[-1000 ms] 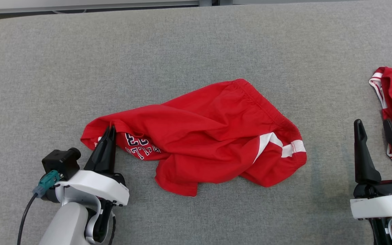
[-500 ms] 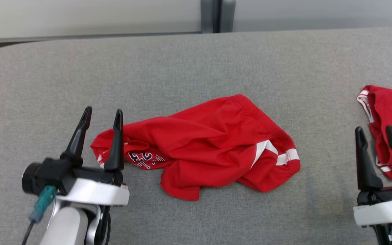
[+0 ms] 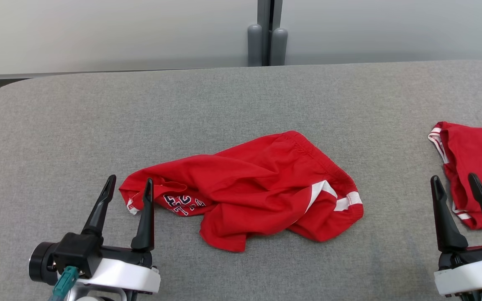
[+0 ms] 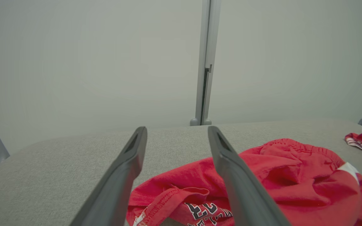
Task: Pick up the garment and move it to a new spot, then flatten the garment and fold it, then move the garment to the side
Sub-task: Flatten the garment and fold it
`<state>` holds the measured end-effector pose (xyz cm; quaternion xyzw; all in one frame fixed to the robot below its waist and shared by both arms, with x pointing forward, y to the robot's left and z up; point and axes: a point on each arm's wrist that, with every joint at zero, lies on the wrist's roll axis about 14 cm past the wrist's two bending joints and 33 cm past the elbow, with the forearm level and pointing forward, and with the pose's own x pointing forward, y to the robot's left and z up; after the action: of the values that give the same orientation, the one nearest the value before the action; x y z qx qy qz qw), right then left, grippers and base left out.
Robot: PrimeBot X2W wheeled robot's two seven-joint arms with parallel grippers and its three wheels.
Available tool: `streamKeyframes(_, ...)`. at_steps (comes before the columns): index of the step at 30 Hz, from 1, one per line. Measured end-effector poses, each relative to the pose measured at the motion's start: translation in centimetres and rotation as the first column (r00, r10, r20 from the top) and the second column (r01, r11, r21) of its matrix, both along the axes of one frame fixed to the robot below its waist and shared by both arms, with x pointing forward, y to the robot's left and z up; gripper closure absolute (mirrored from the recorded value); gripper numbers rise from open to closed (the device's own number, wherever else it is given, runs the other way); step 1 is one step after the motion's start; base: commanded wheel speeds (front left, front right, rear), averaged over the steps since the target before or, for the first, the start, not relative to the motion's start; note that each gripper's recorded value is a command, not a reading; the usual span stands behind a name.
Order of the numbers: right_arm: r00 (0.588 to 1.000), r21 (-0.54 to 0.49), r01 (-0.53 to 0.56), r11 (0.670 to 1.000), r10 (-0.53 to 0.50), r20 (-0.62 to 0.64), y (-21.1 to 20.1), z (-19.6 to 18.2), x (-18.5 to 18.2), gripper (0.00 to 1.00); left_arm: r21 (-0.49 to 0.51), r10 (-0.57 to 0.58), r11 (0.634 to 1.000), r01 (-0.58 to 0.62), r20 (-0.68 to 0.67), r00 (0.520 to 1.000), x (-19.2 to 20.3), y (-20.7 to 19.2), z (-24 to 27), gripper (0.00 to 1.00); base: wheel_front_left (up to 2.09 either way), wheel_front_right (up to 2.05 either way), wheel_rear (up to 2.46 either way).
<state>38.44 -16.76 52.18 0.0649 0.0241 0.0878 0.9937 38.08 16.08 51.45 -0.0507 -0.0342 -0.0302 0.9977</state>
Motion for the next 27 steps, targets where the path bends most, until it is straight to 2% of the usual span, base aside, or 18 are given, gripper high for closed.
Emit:
streamKeyframes(10,1.0,-0.001,-0.003,1.0,0.003,-0.002,0.1,0.1,0.2,0.0,-0.01,-0.009,1.0,0.008,-0.012,1.0,-0.1,-0.5,-0.2,0.0,0.0,0.0,0.0)
streamKeyframes(14,1.0,0.003,-0.003,1.0,0.003,-0.005,0.2,-0.1,0.3,0.0,-0.036,-0.093,0.995,0.09,-0.08,0.992,-0.4,-2.9,-1.6,0.0,0.0,0.0,0.0)
streamKeyframes(20,1.0,0.02,-0.009,1.0,0.009,-0.025,0.6,-0.7,0.6,0.0,-0.152,-0.272,0.96,0.234,-0.317,0.909,-2.5,-8.0,-7.8,0.0,0.0,0.0,0.0)
streamKeyframes(24,0.999,0.036,-0.001,0.999,0.003,-0.033,0.5,-1.1,0.9,0.0,-0.21,-0.283,0.955,0.209,-0.436,0.854,-3.6,-8.6,-11.7,0.0,0.0,0.0,0.0)
streamKeyframes(27,0.999,0.04,0.01,0.999,-0.008,-0.038,0.3,-1.4,1.1,0.0,-0.239,-0.285,0.952,0.191,-0.467,0.837,-3.2,-8.5,-13.1,0.0,0.0,0.0,0.0)
